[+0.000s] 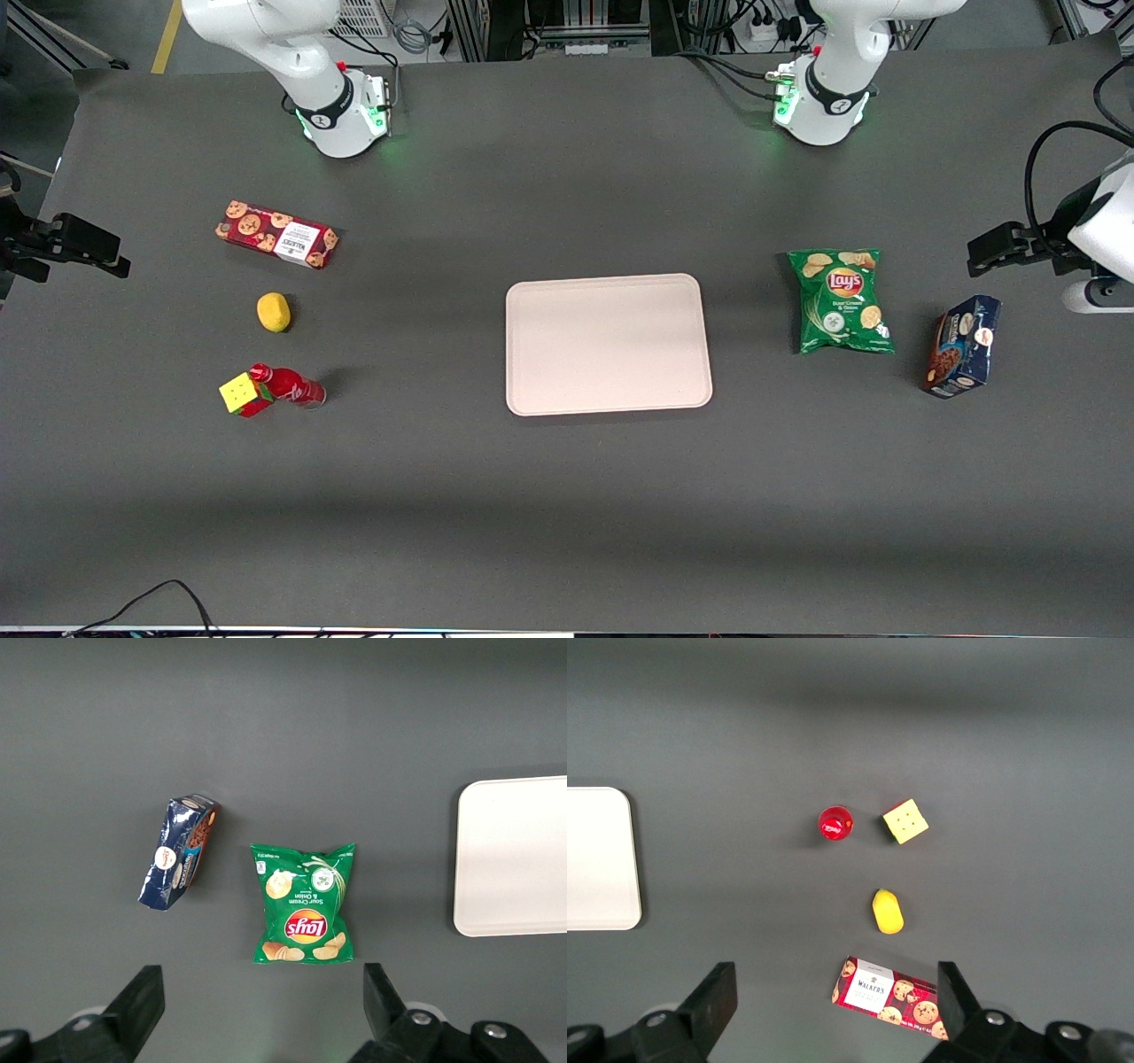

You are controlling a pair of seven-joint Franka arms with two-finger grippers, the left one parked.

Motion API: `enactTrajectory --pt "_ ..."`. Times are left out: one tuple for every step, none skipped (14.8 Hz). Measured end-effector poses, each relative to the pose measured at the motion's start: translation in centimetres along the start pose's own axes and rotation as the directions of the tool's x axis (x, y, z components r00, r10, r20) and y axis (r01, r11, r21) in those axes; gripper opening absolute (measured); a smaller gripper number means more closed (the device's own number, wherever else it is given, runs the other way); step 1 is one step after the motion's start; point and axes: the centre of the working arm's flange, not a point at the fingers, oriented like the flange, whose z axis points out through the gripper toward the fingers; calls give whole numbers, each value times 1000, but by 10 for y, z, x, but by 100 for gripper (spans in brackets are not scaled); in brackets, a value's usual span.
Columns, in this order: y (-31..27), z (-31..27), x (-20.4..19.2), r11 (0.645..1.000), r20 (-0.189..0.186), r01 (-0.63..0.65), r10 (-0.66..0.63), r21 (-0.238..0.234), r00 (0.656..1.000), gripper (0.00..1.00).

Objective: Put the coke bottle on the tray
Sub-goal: 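Move the right gripper down over the red Coca-Cola bottle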

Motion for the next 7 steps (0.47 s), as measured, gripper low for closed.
enactTrajectory --pt "-1 0 1 1000 0 1 -1 -1 1000 100" --pt "-1 2 2 1000 2 2 -2 -2 1000 100" --pt "-3 3 3 1000 4 4 -4 -3 1000 100" --pt "-4 4 4 1000 6 7 -7 -4 1000 100" --pt "-7 7 5 1000 11 11 -11 -4 1000 100" --pt "-9 11 8 1000 19 16 -16 -5 1000 100" --pt "-12 18 11 1000 34 20 -19 -5 999 100"
